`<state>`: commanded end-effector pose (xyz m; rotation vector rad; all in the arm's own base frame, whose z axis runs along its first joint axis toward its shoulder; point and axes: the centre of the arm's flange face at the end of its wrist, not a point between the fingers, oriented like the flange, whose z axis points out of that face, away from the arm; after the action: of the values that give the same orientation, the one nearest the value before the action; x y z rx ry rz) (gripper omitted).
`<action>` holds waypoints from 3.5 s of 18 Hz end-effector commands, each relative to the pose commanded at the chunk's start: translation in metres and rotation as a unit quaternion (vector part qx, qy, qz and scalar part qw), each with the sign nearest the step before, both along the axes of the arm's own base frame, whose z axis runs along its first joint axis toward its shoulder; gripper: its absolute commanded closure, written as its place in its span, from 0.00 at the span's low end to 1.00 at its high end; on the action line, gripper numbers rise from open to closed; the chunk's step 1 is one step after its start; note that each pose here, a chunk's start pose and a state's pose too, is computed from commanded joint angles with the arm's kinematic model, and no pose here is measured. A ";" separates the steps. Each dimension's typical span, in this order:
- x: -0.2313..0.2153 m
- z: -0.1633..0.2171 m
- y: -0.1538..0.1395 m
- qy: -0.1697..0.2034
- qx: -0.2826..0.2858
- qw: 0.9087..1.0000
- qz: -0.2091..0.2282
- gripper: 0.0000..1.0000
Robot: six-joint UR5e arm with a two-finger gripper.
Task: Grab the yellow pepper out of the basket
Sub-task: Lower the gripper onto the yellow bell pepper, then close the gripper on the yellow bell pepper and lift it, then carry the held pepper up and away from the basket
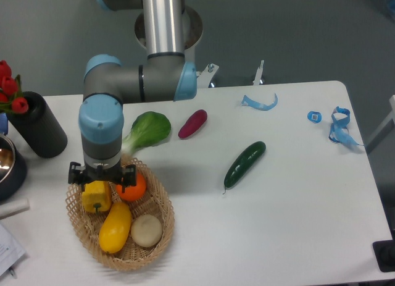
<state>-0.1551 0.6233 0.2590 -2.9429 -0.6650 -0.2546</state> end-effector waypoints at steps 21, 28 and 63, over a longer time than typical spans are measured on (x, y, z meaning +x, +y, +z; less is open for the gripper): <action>0.012 -0.044 0.009 -0.013 -0.031 0.999 -0.012 0.28; 0.011 -0.035 0.009 -0.008 -0.025 1.000 -0.011 1.00; -0.283 0.079 -0.168 0.157 0.000 0.977 -0.142 0.97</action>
<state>-0.4379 0.4554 0.3383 -2.9714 -0.2031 0.1863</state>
